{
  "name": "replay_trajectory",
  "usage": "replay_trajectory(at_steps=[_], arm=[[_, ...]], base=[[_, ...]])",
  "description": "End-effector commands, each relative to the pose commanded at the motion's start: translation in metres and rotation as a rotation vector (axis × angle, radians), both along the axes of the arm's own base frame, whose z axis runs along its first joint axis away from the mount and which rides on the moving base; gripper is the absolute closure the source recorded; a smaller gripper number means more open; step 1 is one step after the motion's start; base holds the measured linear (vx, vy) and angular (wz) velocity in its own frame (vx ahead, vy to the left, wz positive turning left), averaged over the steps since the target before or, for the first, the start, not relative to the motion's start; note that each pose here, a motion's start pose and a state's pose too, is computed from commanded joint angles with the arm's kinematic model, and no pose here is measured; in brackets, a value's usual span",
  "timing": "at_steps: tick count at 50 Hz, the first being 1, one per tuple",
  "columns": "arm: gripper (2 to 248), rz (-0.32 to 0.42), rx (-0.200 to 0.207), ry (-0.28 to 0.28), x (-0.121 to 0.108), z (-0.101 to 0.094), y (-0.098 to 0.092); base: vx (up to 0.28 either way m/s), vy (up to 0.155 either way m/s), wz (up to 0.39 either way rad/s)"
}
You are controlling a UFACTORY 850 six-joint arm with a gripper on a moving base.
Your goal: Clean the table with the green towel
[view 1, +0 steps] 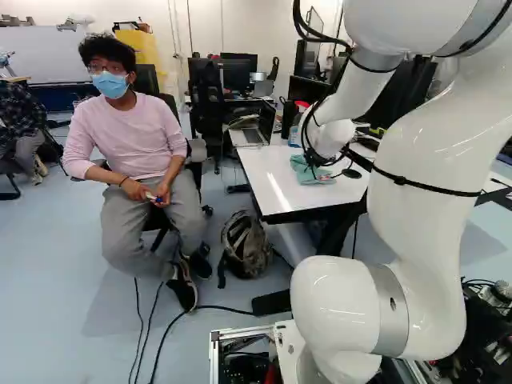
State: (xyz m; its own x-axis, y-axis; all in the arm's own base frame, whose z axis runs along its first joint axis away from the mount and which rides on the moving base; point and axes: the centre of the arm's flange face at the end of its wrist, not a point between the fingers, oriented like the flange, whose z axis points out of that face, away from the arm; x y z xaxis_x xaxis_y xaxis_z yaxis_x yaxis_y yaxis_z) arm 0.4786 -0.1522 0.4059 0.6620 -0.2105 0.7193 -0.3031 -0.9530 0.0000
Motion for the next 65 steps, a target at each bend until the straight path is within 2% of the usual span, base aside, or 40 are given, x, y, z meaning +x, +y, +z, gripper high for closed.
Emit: replay_trajectory(at_steps=[18,36,48,65], arm=[[222,-0.017,-0.004,-0.013,0.03,-0.002,-0.019],[222,-0.005,-0.009,-0.029,0.064,-0.004,-0.023],[222,0.016,-0.012,-0.039,0.085,-0.005,-0.017],[222,0.062,-0.012,-0.042,0.095,-0.006,0.008]], base=[[0.0,0.0,0.0],[0.0,0.0,0.0],[0.0,0.0,0.0],[0.0,0.0,0.0]])
